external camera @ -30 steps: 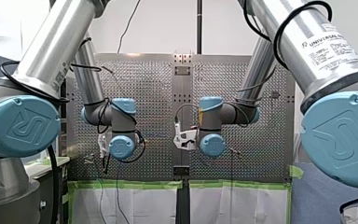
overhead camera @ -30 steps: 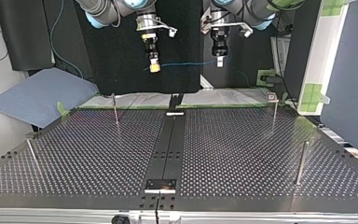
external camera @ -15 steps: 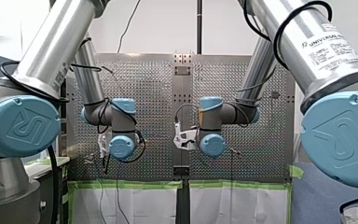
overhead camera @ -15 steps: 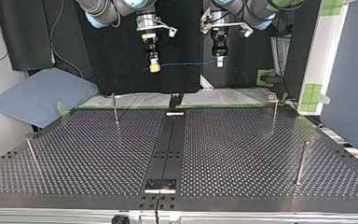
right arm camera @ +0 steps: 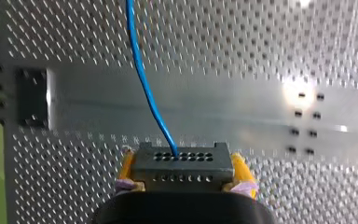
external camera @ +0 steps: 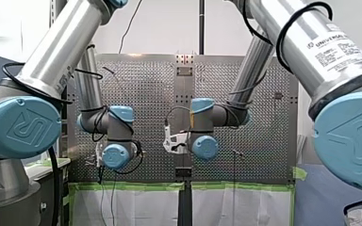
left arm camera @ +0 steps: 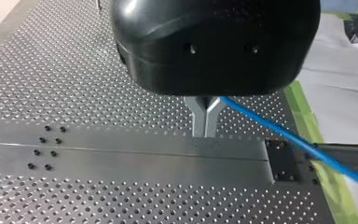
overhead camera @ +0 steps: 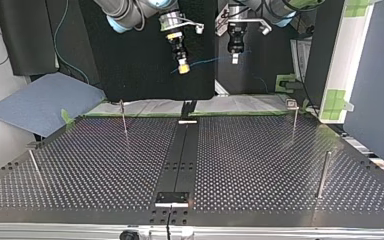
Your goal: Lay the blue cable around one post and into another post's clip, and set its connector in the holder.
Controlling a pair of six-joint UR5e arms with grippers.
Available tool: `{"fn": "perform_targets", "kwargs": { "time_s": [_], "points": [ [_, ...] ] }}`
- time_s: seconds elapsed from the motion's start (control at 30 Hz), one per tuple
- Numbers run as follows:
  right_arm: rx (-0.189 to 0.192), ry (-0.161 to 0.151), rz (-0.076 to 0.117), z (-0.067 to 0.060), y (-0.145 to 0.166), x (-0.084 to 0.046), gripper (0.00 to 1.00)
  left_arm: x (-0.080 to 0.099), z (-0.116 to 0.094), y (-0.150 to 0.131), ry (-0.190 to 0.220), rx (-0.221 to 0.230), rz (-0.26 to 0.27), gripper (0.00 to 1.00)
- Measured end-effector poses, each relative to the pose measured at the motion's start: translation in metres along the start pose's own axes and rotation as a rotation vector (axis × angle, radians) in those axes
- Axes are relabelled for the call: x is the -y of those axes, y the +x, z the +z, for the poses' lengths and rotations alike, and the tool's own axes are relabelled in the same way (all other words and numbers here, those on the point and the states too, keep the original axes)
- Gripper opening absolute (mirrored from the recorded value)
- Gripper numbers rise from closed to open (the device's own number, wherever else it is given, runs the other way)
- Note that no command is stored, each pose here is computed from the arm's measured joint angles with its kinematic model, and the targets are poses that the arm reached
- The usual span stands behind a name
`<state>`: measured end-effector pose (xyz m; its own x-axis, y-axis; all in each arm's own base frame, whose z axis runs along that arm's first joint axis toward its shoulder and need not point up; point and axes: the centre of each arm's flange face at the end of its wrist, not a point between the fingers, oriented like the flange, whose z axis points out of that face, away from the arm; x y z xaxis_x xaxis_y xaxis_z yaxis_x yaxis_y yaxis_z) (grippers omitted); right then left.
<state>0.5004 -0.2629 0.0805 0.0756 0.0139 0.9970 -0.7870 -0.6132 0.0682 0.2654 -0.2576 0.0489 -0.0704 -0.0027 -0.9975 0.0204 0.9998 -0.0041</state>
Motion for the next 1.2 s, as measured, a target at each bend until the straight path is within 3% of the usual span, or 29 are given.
{"fn": "perform_targets", "kwargs": {
  "time_s": [0.17,0.5,0.67,0.9,1.0,1.2],
  "points": [
    [0.033,0.032,-0.009,-0.009,-0.002,0.015,0.00,0.000,0.000,0.001,0.002,-0.003,0.002,0.00],
    [0.055,0.037,-0.013,-0.013,-0.005,0.017,0.00,-0.001,-0.002,0.002,-0.002,-0.005,0.003,0.00],
    [0.042,0.016,0.017,-0.012,0.004,0.016,0.00,0.000,0.000,-0.006,0.001,0.001,-0.014,0.00],
    [-0.018,-0.001,0.091,-0.005,0.040,0.012,0.00,0.005,0.008,-0.027,0.031,0.014,-0.076,0.00],
    [-0.046,-0.002,0.105,0.001,0.060,0.011,0.00,0.004,0.014,-0.038,0.010,0.026,-0.096,0.00],
    [-0.092,-0.003,0.111,0.012,0.099,0.011,0.00,0.001,0.030,-0.062,-0.044,0.061,-0.120,0.00]
  ]
}}
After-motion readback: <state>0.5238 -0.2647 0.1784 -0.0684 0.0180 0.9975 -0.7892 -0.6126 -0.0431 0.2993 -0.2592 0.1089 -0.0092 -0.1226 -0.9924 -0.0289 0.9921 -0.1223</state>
